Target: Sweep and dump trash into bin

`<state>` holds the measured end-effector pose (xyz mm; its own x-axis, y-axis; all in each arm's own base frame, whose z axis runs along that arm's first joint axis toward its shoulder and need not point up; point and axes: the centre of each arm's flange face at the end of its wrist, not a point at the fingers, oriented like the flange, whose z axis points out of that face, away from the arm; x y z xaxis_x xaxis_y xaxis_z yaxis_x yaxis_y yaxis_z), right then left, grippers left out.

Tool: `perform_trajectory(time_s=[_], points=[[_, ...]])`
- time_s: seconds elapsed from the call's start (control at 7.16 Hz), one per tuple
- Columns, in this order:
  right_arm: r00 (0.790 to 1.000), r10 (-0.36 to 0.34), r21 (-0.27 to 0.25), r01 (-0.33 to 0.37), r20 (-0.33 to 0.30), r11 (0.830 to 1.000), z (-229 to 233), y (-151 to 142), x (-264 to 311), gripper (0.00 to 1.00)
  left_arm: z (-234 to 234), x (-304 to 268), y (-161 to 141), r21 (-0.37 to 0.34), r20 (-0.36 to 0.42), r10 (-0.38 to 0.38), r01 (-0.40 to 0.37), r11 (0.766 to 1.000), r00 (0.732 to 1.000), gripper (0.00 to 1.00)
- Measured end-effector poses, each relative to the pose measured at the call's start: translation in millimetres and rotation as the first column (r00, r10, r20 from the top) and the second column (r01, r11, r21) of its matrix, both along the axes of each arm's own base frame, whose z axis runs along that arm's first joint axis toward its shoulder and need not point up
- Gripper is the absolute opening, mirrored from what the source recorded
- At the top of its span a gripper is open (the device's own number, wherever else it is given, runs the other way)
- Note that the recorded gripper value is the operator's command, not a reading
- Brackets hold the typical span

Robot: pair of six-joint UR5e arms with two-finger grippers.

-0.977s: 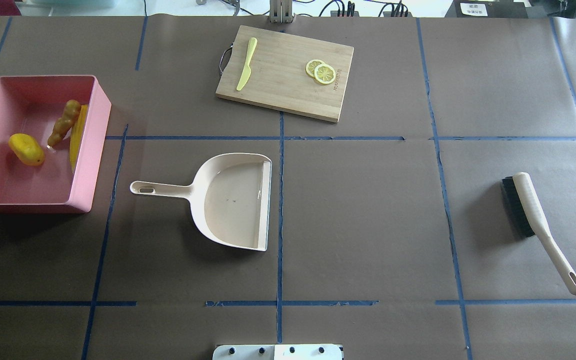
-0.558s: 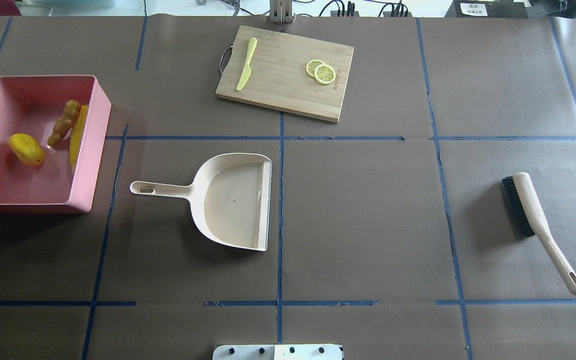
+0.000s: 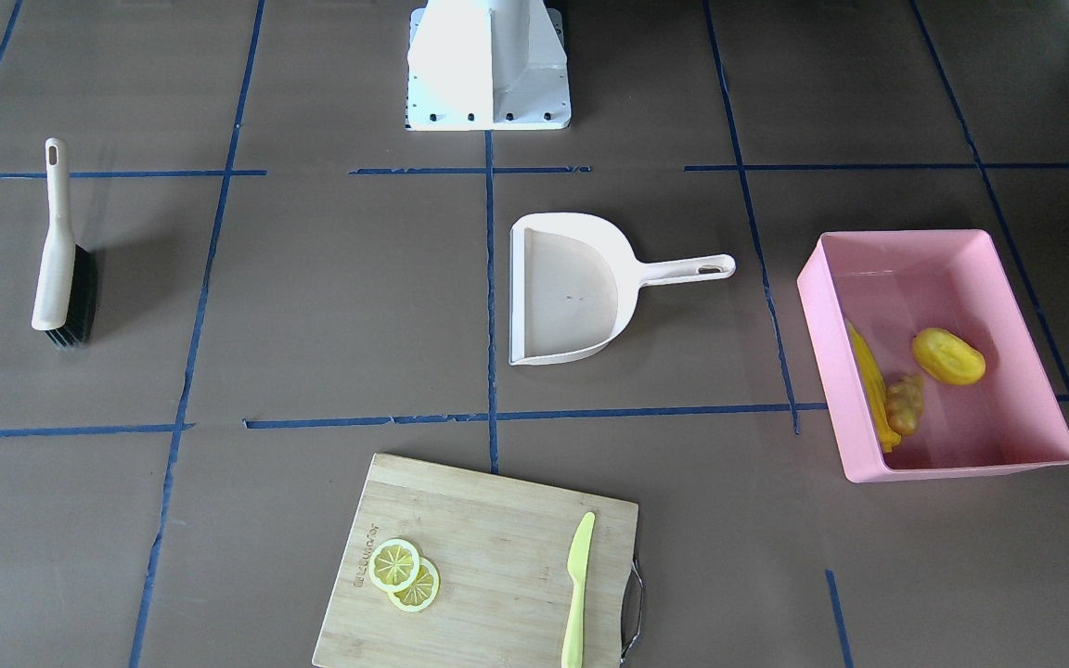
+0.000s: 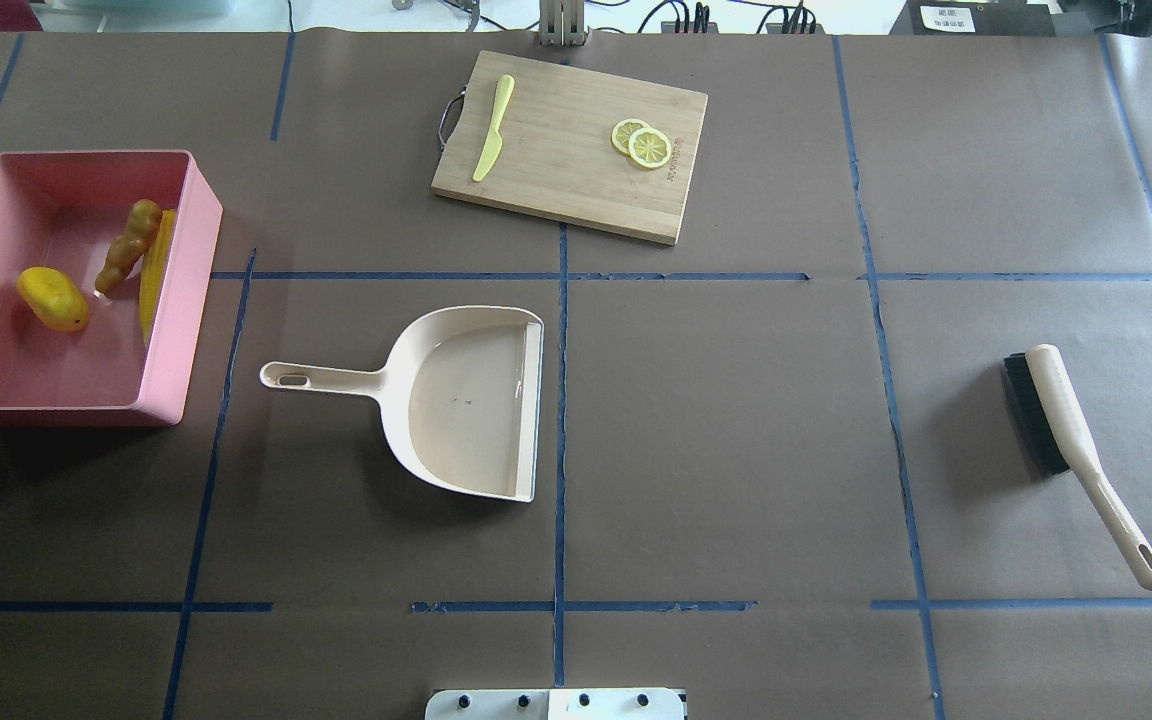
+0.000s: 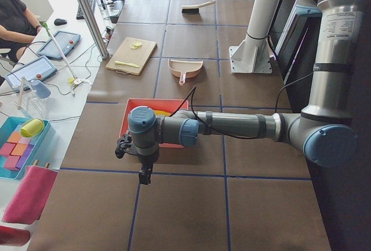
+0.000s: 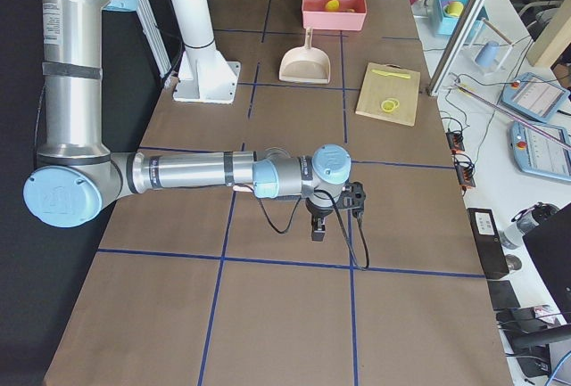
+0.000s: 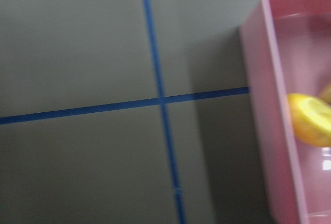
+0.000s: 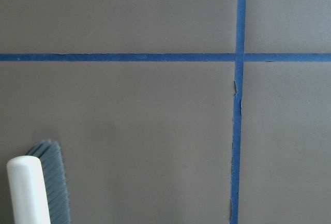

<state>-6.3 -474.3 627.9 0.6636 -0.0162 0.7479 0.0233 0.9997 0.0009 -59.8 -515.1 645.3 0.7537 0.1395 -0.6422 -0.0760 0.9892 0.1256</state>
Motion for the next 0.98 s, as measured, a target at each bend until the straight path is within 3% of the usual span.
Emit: perform_trajectory(time_s=[0.28, 0.56, 0.98], points=[[1.0, 0.01, 0.023, -0.01, 0.004, 1.0, 31.2, 4.2, 6.3, 1.0, -6.0, 6.2, 2.6, -0.006, -0.087, 0.001, -0.001, 1.0, 0.996, 1.0], [0.999, 0.044, 0.009, -0.044, 0.005, 0.999, 45.9, 13.0, 23.7, 1.0, -3.6, 5.9, 5.1, -0.012, -0.089, -0.002, 0.001, 1.0, 0.996, 1.0], [0.99, 0.141, -0.083, -0.138, 0.023, 0.987, 35.2, 23.4, 67.5, 1.0, -1.5, 2.7, 4.6, -0.009, -0.044, -0.005, 0.005, 1.0, 0.999, 1.0]])
